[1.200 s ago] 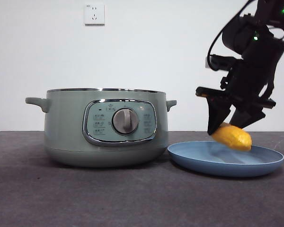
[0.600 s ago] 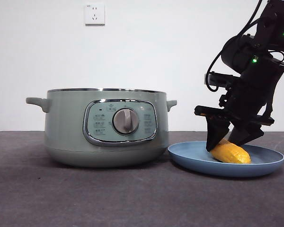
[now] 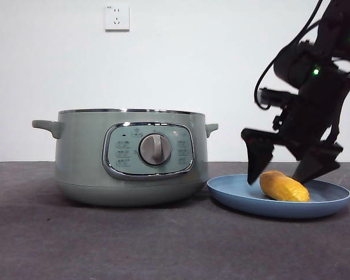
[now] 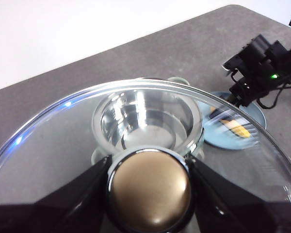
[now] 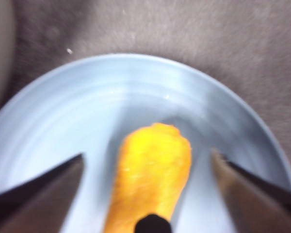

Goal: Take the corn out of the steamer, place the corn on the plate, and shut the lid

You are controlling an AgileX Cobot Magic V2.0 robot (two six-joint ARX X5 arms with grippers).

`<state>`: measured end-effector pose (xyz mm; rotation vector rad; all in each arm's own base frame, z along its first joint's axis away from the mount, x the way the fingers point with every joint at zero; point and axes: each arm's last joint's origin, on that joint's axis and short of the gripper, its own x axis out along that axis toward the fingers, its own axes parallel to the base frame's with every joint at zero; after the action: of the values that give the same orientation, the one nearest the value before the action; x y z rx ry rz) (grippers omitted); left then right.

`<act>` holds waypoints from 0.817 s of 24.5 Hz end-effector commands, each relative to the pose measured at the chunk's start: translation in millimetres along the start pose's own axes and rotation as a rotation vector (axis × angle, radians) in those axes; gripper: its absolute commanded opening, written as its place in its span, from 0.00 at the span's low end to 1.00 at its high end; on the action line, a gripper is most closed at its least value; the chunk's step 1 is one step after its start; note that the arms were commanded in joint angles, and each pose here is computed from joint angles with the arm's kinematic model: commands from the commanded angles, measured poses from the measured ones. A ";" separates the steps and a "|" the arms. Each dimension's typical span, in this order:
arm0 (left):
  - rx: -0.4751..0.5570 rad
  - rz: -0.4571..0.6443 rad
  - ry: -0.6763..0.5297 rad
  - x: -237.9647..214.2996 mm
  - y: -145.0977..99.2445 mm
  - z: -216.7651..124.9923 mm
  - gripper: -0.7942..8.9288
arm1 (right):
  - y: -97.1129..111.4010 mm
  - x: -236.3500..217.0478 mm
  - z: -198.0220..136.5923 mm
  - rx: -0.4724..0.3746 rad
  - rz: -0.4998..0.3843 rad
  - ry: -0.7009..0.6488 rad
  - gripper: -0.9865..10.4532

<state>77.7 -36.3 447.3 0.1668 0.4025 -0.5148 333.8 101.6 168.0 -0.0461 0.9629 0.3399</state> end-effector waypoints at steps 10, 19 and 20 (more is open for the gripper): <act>0.019 -0.135 -0.114 101.9 10.7 48.2 0.07 | 22.1 -203.3 -8.2 -0.031 0.022 -0.365 0.61; 0.016 -0.149 -0.077 188.7 18.5 51.0 0.07 | 27.9 -280.9 -53.5 -0.022 0.037 -0.522 0.61; 0.016 -0.149 -0.071 195.6 19.1 50.2 0.07 | 28.1 -284.8 -57.2 -0.022 0.037 -0.526 0.61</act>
<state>260.2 -119.1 403.3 0.1354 0.4083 -0.6597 132.9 42.6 370.9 0.0272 0.4336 0.3738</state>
